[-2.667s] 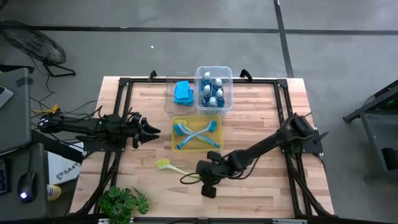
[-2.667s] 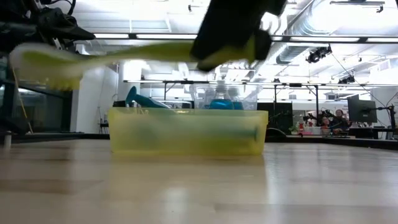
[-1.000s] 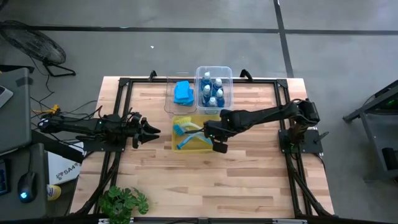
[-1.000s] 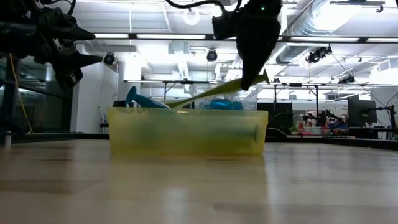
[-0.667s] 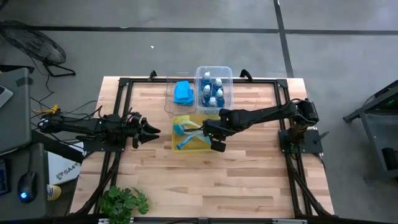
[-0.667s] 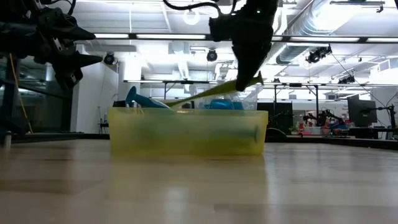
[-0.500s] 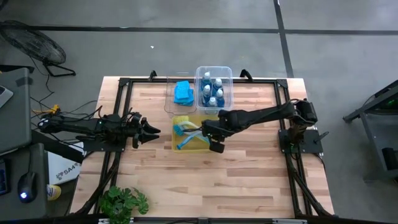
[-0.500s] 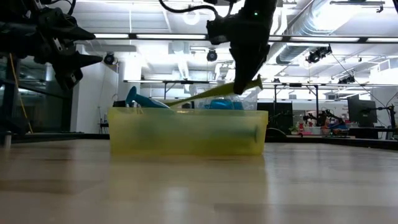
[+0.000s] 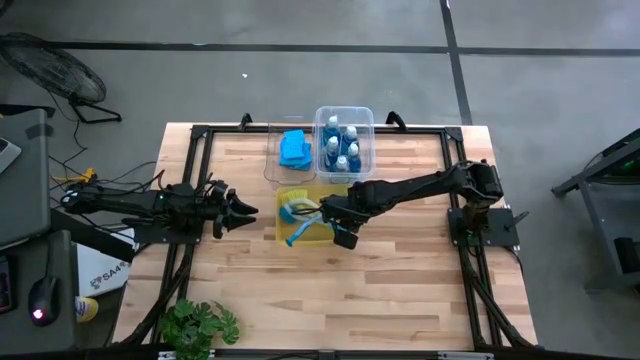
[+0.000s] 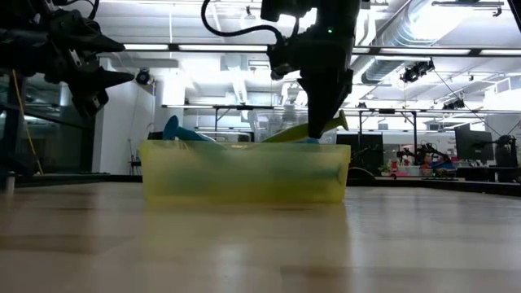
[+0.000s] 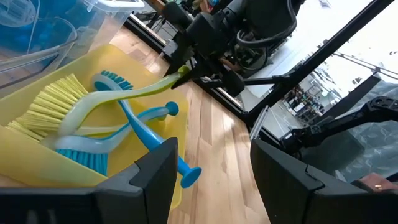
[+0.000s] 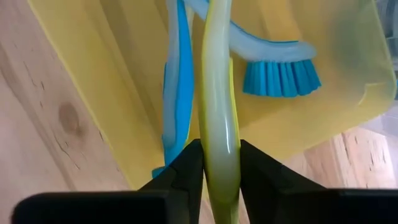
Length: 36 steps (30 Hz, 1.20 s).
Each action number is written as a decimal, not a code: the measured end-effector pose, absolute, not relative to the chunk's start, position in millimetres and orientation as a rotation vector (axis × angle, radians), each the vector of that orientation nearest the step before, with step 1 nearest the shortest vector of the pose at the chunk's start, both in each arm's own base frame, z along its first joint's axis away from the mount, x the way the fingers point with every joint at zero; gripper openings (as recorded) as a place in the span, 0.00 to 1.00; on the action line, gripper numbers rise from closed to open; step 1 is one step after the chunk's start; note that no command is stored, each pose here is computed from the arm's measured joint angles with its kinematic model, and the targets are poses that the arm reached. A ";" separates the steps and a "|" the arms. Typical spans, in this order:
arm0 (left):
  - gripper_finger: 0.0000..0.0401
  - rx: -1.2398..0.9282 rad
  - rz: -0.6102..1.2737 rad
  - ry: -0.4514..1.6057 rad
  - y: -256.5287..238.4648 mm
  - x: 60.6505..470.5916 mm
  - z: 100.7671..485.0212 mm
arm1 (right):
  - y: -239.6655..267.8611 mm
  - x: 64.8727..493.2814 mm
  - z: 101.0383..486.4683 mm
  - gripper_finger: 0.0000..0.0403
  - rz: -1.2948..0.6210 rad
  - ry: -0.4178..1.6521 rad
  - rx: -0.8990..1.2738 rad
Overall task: Pick & Place Kitchen Sink Supplies
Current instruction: Put the yellow toilet brush into the yellow bin, then return to Home Position
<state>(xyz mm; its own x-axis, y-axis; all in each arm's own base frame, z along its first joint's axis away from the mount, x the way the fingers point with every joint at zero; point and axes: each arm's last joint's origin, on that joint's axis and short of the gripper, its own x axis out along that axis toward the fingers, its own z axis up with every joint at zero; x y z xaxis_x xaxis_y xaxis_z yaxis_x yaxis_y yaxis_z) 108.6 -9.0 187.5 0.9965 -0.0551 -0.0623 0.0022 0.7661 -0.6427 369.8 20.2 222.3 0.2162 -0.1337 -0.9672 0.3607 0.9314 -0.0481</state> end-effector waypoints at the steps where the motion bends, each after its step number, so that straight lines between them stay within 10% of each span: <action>1: 0.49 -0.698 -0.031 0.079 -9.0 108.6 187.5 | 20.2 369.8 222.4 0.20 -0.349 1.310 0.209; 36: 0.49 -0.698 -0.032 0.079 -9.0 108.6 187.5 | 30.3 366.7 249.5 0.54 -0.359 1.168 0.457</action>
<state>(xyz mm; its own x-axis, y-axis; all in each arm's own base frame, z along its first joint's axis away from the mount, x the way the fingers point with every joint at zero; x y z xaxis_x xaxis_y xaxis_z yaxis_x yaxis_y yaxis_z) 108.6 -9.0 187.5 0.9965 -0.0563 -0.0619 0.0033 0.7659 -0.6429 366.7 30.3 249.5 0.3534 -0.0344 -0.9349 0.4967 0.8537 0.1563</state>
